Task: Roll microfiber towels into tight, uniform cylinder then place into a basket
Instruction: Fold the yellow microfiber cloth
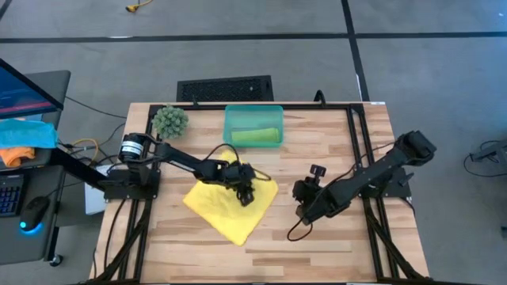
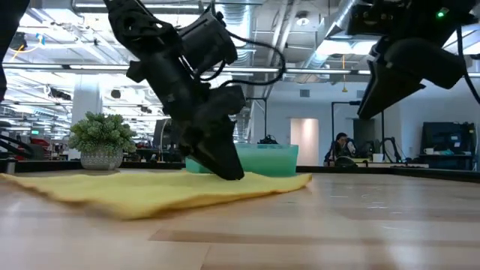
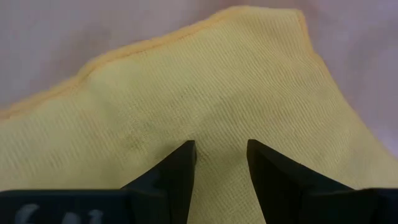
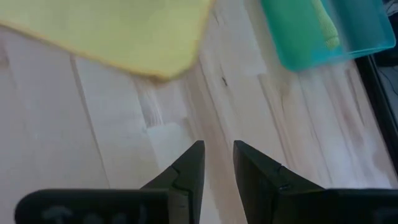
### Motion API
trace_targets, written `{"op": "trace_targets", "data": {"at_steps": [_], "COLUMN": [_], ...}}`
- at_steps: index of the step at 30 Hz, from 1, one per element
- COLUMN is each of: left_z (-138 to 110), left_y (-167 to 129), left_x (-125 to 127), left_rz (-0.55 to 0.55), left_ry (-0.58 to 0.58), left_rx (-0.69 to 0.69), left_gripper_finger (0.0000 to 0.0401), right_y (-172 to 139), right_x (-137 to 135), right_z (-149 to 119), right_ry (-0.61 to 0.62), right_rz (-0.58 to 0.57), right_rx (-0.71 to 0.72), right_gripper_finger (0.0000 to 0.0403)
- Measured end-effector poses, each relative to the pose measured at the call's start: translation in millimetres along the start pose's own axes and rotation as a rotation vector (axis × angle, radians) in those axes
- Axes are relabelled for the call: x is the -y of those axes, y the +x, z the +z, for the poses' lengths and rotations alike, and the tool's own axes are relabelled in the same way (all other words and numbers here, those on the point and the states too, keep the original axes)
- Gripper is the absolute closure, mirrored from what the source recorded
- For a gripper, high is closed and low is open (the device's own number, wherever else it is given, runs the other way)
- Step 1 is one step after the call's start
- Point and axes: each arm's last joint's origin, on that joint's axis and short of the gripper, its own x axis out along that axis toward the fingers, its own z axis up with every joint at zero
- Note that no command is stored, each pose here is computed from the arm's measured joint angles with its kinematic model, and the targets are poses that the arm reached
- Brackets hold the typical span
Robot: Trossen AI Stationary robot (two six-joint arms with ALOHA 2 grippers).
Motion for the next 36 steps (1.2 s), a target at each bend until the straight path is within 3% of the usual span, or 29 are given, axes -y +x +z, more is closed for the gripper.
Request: {"op": "trace_targets", "data": {"at_steps": [4, 13, 17, 23, 27, 32, 36], "left_z": [3.0, 11.7, 20.8, 17.3, 2.4, -27.5, -49.8], "left_y": [0.8, -2.9, -20.9, -58.9, -84.6, -105.7, -113.6], "left_x": [-10.0, 0.9, 11.3, 28.3, 39.9, 50.0, 55.0], "left_rz": [0.143, 0.136, 0.148, 0.248, 0.345, 0.494, 0.543], "left_ry": [-0.091, 0.082, 0.157, 0.223, 0.228, 0.213, 0.157], "left_rx": [0.066, 0.103, 0.065, 0.054, 0.044, -0.005, -0.038], "left_gripper_finger": [0.0257, 0.0257, 0.0257, 0.0257, 0.0257, 0.0257, 0.0257], "right_y": [0.0, -0.2, -0.4, -1.2, -3.0, -2.1, 6.7], "right_x": [-0.5, -3.2, -4.9, -9.7, -14.5, -23.3, -29.8], "right_z": [0.7, 4.0, 6.4, 13.9, 22.1, 36.3, 52.7], "right_ry": [0.001, 0.024, 0.044, 0.103, 0.125, 0.121, 0.131], "right_rz": [0.005, 0.027, 0.043, 0.092, 0.149, 0.315, 0.409], "right_rx": [0.006, 0.034, 0.055, 0.116, 0.180, 0.244, 0.326], "right_gripper_finger": [0.0295, 0.0294, 0.0295, 0.0294, 0.0294, 0.0294, 0.0294]}}
